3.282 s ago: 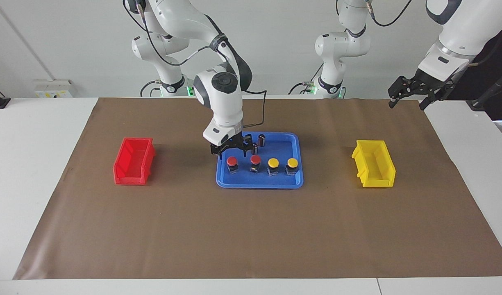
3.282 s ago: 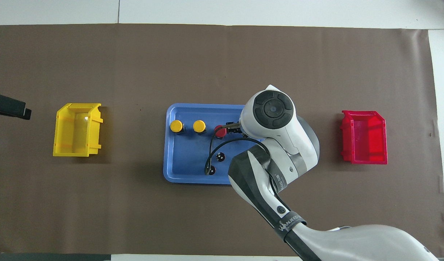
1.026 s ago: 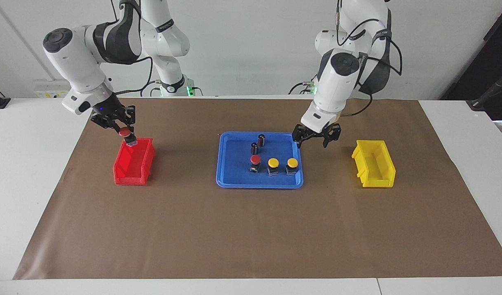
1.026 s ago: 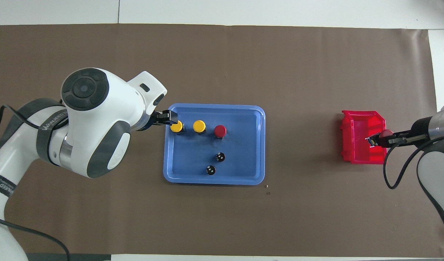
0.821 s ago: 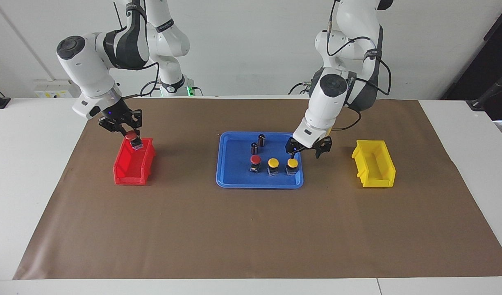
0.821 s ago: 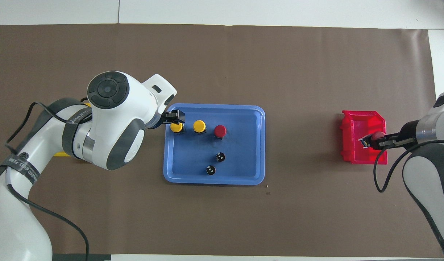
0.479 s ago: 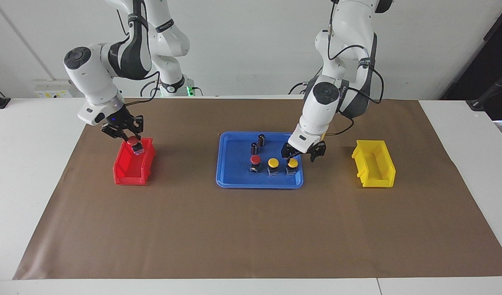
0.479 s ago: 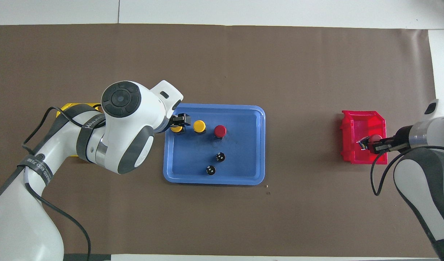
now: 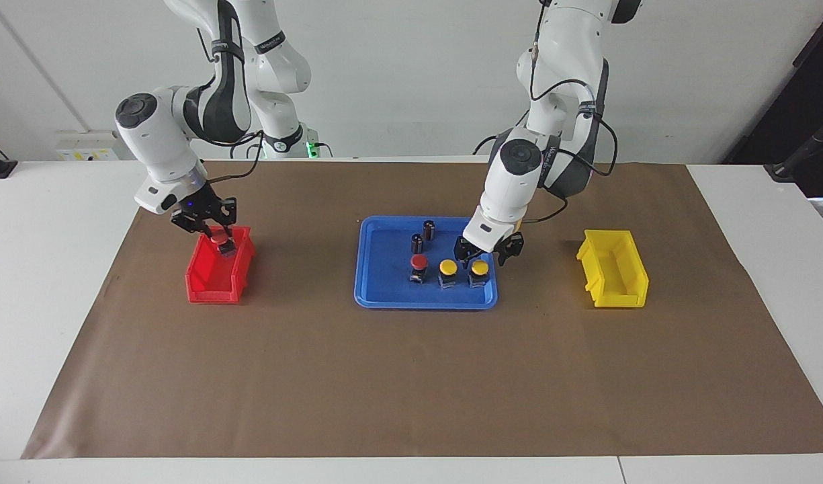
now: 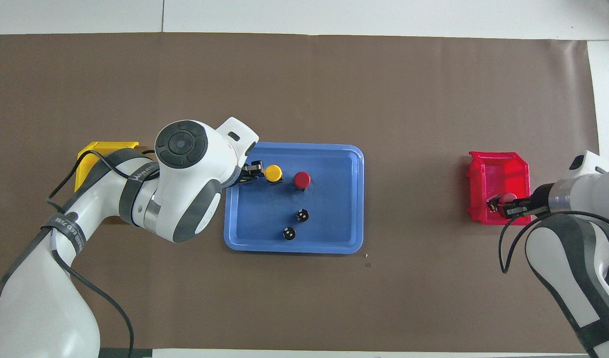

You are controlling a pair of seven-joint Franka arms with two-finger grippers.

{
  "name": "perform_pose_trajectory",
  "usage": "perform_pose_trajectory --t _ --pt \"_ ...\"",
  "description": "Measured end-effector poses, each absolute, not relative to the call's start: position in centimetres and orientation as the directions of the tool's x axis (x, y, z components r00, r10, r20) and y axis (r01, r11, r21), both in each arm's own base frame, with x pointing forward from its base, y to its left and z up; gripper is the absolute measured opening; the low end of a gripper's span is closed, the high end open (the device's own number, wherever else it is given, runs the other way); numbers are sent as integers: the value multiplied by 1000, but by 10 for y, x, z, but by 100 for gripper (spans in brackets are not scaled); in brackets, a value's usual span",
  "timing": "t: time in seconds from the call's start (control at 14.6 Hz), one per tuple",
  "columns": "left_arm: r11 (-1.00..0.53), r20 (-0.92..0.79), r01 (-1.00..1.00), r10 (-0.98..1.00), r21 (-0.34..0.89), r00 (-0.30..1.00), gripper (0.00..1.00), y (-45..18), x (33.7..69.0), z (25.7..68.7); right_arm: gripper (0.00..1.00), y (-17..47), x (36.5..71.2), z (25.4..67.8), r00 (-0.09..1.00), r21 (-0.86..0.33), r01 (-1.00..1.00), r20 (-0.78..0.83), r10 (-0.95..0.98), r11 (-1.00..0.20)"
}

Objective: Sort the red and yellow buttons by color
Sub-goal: 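Grasp the yellow button in the tray with the left gripper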

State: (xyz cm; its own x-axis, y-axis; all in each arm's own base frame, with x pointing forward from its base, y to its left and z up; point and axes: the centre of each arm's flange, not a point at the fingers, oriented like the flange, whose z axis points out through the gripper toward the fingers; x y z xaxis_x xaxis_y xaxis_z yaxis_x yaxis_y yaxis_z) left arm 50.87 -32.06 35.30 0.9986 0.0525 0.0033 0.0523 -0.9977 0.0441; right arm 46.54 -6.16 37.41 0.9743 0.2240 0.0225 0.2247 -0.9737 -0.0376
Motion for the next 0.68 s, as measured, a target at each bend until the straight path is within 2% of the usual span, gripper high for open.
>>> perform_pose_trajectory --t 0.07,0.14,0.21,0.27,0.55,0.62,0.68 --pt "-996 6 69 70 48 998 60 -322 509 349 41 -62 465 369 974 -35 225 24 225 -974" --pt "-996 7 79 80 49 997 60 -324 509 345 41 -62 466 366 973 -31 229 24 228 -973" --pt "-995 5 84 84 48 996 55 -327 509 342 41 -62 467 363 972 -25 234 22 234 -972" --pt "-995 3 86 86 47 996 41 -328 508 340 41 -62 467 361 971 -20 238 19 238 -971" --pt "-995 -11 92 92 35 996 38 -326 511 353 41 -62 464 356 970 -19 244 6 244 -970" --pt "-995 -21 98 97 25 995 38 -322 514 370 41 -62 464 355 970 -19 244 5 244 -970" --pt "-995 -31 101 101 15 994 38 -314 518 397 46 -62 464 355 970 -19 244 5 244 -970"
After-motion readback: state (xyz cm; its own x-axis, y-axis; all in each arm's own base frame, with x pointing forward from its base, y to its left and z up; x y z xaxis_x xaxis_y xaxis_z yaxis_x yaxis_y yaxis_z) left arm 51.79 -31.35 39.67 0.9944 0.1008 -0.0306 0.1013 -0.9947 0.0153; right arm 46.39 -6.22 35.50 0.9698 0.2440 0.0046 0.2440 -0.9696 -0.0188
